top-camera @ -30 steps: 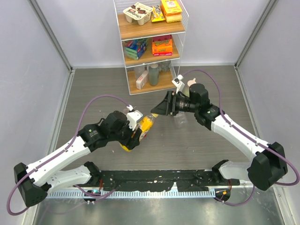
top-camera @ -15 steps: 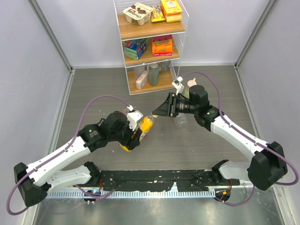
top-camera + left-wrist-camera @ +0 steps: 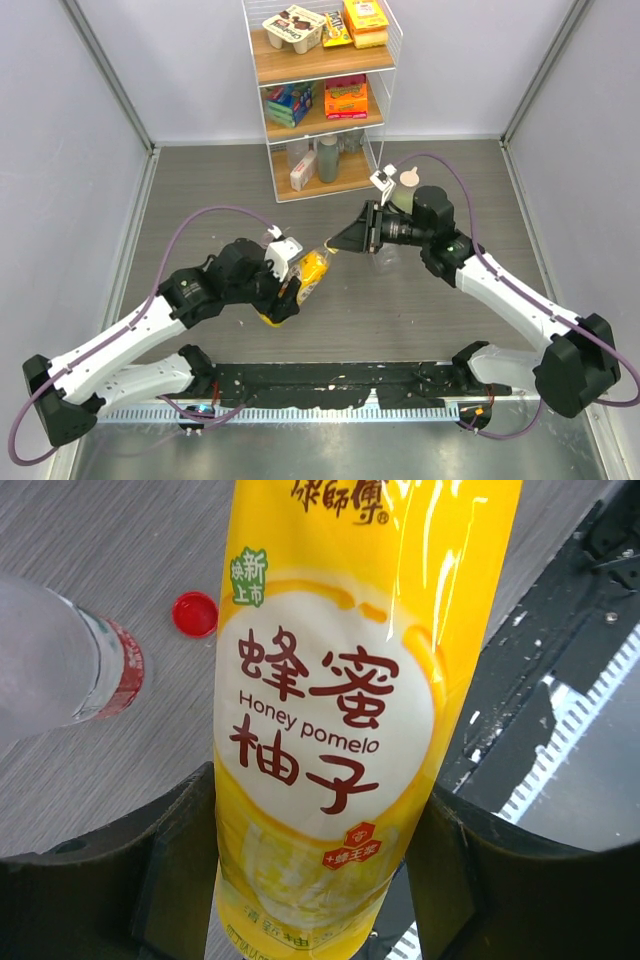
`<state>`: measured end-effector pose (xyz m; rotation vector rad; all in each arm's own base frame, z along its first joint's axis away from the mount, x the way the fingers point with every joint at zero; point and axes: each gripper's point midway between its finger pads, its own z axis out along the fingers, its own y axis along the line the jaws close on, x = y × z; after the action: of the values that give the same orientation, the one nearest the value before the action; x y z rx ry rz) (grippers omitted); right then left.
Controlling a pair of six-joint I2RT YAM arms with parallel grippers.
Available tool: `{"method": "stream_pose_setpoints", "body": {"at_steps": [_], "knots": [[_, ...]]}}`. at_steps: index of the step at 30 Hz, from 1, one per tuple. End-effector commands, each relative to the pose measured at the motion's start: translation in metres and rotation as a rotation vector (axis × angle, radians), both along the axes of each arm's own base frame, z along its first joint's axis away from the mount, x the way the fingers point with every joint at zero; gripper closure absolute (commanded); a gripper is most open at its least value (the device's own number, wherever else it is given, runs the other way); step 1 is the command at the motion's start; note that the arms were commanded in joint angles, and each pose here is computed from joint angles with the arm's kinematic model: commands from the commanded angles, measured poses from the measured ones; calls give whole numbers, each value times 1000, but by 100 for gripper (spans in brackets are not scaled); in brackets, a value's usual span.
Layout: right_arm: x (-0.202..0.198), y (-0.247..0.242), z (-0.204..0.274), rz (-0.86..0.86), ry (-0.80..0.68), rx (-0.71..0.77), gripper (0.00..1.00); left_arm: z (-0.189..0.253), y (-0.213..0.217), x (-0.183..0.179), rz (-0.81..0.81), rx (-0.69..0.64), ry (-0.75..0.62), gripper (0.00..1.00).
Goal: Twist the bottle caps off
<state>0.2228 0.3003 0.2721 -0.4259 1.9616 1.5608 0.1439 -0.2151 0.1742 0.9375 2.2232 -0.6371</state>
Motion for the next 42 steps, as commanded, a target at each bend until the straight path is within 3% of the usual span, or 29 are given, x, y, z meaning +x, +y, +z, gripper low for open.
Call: {"method": "stream_pose_setpoints", "body": {"at_steps": [1, 18, 30, 36, 42], "knots": [[-23, -2, 42, 98, -188, 109, 98, 43, -23, -10, -99, -174, -46, 100], [-73, -25, 89, 201, -459, 185, 98, 110, -58, -43, -250, -471, 46, 100], [-118, -41, 119, 321, -681, 280, 98, 163, -73, -101, -593, -708, 198, 100], [-134, -48, 128, 345, -752, 310, 98, 174, -69, -120, -716, -762, 236, 100], [-129, -49, 135, 296, -749, 313, 98, 165, -67, -114, -676, -717, 202, 100]]}}
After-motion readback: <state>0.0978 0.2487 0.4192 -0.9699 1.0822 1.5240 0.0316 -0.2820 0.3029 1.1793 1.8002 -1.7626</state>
